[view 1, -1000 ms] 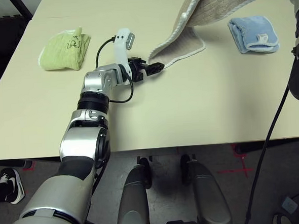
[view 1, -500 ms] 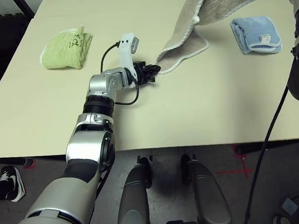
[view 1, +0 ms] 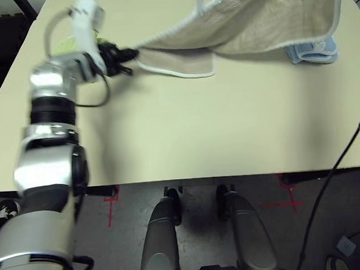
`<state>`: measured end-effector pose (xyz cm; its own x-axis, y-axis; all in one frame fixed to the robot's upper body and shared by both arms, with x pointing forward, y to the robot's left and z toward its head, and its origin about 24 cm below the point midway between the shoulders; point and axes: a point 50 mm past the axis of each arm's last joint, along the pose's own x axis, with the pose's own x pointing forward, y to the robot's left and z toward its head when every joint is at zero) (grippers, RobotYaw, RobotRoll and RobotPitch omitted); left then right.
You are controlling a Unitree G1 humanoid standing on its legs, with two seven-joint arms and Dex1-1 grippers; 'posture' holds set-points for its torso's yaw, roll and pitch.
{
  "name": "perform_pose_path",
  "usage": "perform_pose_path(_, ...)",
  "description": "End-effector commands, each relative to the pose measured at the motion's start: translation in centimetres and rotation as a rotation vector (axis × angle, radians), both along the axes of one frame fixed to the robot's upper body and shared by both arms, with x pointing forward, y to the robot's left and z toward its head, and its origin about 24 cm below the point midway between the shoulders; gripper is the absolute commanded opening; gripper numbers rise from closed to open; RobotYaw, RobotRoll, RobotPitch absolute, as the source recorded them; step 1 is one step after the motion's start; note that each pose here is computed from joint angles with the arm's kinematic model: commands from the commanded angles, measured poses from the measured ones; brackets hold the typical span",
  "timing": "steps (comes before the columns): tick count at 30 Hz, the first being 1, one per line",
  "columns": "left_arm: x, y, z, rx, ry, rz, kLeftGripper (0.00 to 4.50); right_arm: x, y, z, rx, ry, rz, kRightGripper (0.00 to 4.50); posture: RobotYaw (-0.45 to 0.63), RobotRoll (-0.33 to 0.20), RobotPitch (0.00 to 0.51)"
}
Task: Fold the towel and set it aside.
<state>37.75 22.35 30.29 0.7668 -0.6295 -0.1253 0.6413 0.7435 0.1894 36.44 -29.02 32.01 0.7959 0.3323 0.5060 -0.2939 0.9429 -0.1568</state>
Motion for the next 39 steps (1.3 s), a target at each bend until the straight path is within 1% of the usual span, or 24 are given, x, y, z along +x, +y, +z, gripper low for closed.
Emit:
perform_pose_path(1,-0.8,1.1,2.1,0.050,-0.065,0.017,0.04,-1.5,-2.0,-2.2,0.056,0.154,0.073,0.00,0.03,0.000,0.353)
perform_pose_path(4,-1.1,1.6,3.2,0.088,-0.091,0.009,0.04,-2.1,-2.5,-3.2,0.065,0.257,0.128,0.00,0.03,0.000,0.354)
perform_pose_path(7,-1.6,1.9,3.8,0.082,-0.045,-0.093,0.04,-2.1,-2.4,-2.6,0.009,0.355,0.227,0.00,0.02,0.000,0.363)
perform_pose_path(10,-1.5,2.2,3.7,0.074,0.004,-0.130,0.04,-2.0,-2.3,-2.2,-0.027,0.483,0.307,0.00,0.02,0.000,0.362)
perform_pose_path(12,-1.2,2.3,3.1,0.069,0.045,-0.129,0.04,-1.9,-2.3,-2.4,-0.106,0.579,0.302,0.00,0.02,0.000,0.362)
perform_pose_path(15,0.3,2.5,1.9,-0.031,0.045,0.002,0.04,-0.5,-1.6,-1.0,-0.171,0.443,0.168,0.00,0.03,0.000,0.361)
perform_pose_path(16,1.2,2.7,2.2,-0.043,-0.047,0.153,0.04,0.1,-1.3,0.1,-0.162,0.326,0.083,0.00,0.03,0.000,0.363)
perform_pose_path(17,1.6,2.9,2.4,-0.052,-0.117,0.258,0.04,0.3,-1.1,0.8,-0.149,0.250,0.028,0.00,0.03,0.000,0.361)
perform_pose_path(18,2.0,3.0,3.6,-0.019,-0.261,0.397,0.04,0.5,-0.8,2.2,-0.129,0.131,-0.056,0.00,0.02,0.000,0.360)
perform_pose_path(20,1.6,1.8,7.0,-0.067,-0.527,0.449,0.04,0.2,-0.1,5.1,-0.073,-0.067,-0.138,0.00,0.02,0.000,0.361)
perform_pose_path(21,1.4,1.4,8.1,-0.102,-0.601,0.453,0.04,0.0,0.1,5.9,-0.058,-0.118,-0.155,0.00,0.02,0.000,0.362)
perform_pose_path(22,1.1,1.0,9.0,-0.183,-0.630,0.433,0.04,-0.3,0.2,6.6,-0.046,-0.158,-0.154,0.00,0.02,0.000,0.362)
perform_pose_path(23,0.4,0.4,10.8,-0.283,-0.694,0.368,0.04,-1.0,0.0,8.0,-0.021,-0.228,-0.152,0.00,0.03,0.000,0.362)
perform_pose_path(25,-0.8,-0.2,13.0,-0.408,-0.771,0.277,0.04,-2.2,-0.4,9.7,0.008,-0.312,-0.151,0.00,0.04,0.000,0.369)
perform_pose_path(26,-1.1,-0.3,13.6,-0.438,-0.789,0.255,0.04,-2.4,-0.6,10.0,0.013,-0.329,-0.151,0.00,0.03,0.000,0.368)
perform_pose_path(28,-0.9,-0.5,13.0,-0.352,-0.757,0.194,0.04,-2.1,-0.6,8.8,-0.049,-0.275,-0.098,0.00,0.03,0.000,0.369)
perform_pose_path(29,-0.5,-0.5,11.9,-0.282,-0.702,0.159,0.04,-1.5,-0.4,7.3,-0.134,-0.205,-0.044,0.00,0.03,0.000,0.370)
perform_pose_path(30,0.3,-0.2,9.4,-0.154,-0.559,0.087,0.04,-0.9,-0.1,5.1,-0.225,-0.111,0.031,0.00,0.02,0.000,0.373)
perform_pose_path(31,0.6,0.2,7.3,-0.055,-0.461,0.028,0.04,-0.6,0.0,3.2,-0.278,-0.027,0.097,0.00,0.02,0.000,0.374)
perform_pose_path(33,0.6,1.5,3.3,0.082,-0.223,-0.074,0.04,-0.5,0.1,-0.5,-0.452,0.095,0.186,0.00,0.02,0.000,0.374)
perform_pose_path(34,0.3,2.2,1.8,0.153,-0.150,-0.127,0.04,-0.5,0.1,-2.0,-0.492,0.147,0.226,0.00,0.02,0.000,0.377)
perform_pose_path(36,-0.4,3.3,-0.4,0.239,0.000,-0.192,0.04,-0.8,-0.1,-4.4,-0.549,0.271,0.297,0.00,0.02,0.000,0.380)
perform_pose_path(37,-0.7,3.6,-1.2,0.273,0.039,-0.221,0.04,-1.0,-0.3,-5.5,-0.608,0.332,0.314,0.00,0.03,0.000,0.380)
perform_pose_path(39,-1.1,3.7,-2.1,0.210,0.148,-0.265,0.04,-2.1,-1.6,-7.7,-0.848,0.500,0.331,0.00,0.06,0.000,0.382)
